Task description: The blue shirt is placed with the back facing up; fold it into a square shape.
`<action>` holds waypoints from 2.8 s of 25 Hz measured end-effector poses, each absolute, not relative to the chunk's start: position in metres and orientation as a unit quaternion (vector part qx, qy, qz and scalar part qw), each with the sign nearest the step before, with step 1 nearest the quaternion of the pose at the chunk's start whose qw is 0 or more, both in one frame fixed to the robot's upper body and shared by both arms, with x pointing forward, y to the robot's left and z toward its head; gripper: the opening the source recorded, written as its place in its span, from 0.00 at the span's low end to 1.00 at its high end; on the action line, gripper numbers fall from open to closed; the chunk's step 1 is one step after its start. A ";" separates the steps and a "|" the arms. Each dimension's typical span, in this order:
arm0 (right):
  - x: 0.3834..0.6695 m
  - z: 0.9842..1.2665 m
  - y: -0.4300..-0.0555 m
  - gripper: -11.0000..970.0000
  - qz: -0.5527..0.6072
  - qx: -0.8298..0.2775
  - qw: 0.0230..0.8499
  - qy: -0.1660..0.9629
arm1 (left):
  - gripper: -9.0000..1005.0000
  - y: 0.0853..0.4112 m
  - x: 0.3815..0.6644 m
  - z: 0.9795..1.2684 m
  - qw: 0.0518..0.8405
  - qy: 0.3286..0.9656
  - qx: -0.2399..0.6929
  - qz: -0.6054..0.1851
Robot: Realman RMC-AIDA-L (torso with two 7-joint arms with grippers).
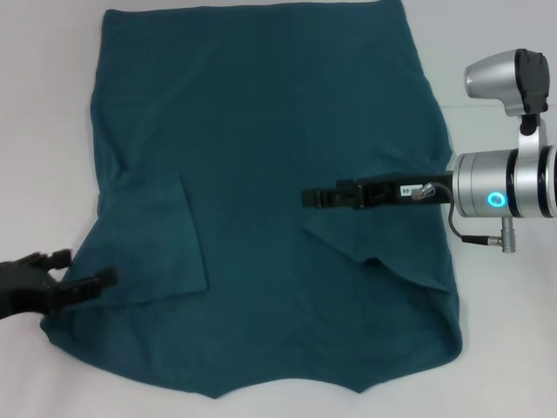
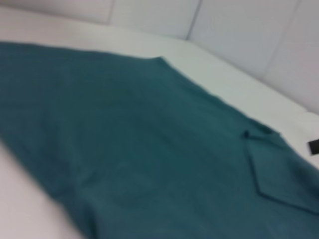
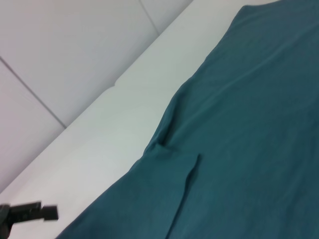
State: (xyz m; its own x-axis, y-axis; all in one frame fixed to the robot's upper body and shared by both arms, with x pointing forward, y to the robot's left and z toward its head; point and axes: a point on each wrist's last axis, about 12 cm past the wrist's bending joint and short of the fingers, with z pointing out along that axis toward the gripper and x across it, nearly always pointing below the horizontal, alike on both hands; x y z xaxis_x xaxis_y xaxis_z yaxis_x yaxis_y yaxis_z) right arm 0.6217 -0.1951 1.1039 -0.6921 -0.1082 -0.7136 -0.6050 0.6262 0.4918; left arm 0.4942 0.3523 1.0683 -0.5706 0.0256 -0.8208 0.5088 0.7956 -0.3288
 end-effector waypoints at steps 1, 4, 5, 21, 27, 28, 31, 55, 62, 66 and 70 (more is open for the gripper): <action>0.622 1.104 -0.196 0.95 0.377 -0.209 0.332 0.839 | 0.93 0.355 0.493 1.068 0.430 0.846 0.152 -0.275; 0.623 1.104 -0.197 0.95 0.378 -0.202 0.337 0.839 | 0.92 0.361 0.490 1.068 0.410 0.861 0.135 -0.269; 0.623 1.104 -0.197 0.95 0.378 -0.201 0.337 0.838 | 0.92 0.365 0.487 1.067 0.397 0.869 0.129 -0.265; 0.621 1.101 -0.198 0.94 0.378 -0.196 0.336 0.840 | 0.91 0.377 0.469 1.063 0.381 0.878 0.109 -0.269; 0.621 1.101 -0.199 0.94 0.378 -0.195 0.335 0.841 | 0.90 0.376 0.467 1.056 0.370 0.884 0.106 -0.265; 0.621 1.101 -0.199 0.94 0.378 -0.195 0.335 0.841 | 0.90 0.375 0.467 1.056 0.369 0.884 0.106 -0.266; 0.621 1.101 -0.199 0.93 0.378 -0.196 0.335 0.841 | 0.90 0.374 0.467 1.055 0.367 0.884 0.107 -0.268; 0.621 1.101 -0.199 0.92 0.379 -0.192 0.337 0.840 | 0.87 0.368 0.474 1.050 0.351 0.891 0.123 -0.261; 0.621 1.101 -0.199 0.91 0.380 -0.192 0.337 0.840 | 0.85 0.370 0.474 1.051 0.347 0.893 0.126 -0.257; 0.621 1.101 -0.199 0.91 0.380 -0.191 0.338 0.840 | 0.83 0.368 0.475 1.051 0.344 0.892 0.133 -0.260; 0.621 1.101 -0.199 0.91 0.380 -0.191 0.337 0.840 | 0.82 0.366 0.475 1.051 0.340 0.892 0.139 -0.264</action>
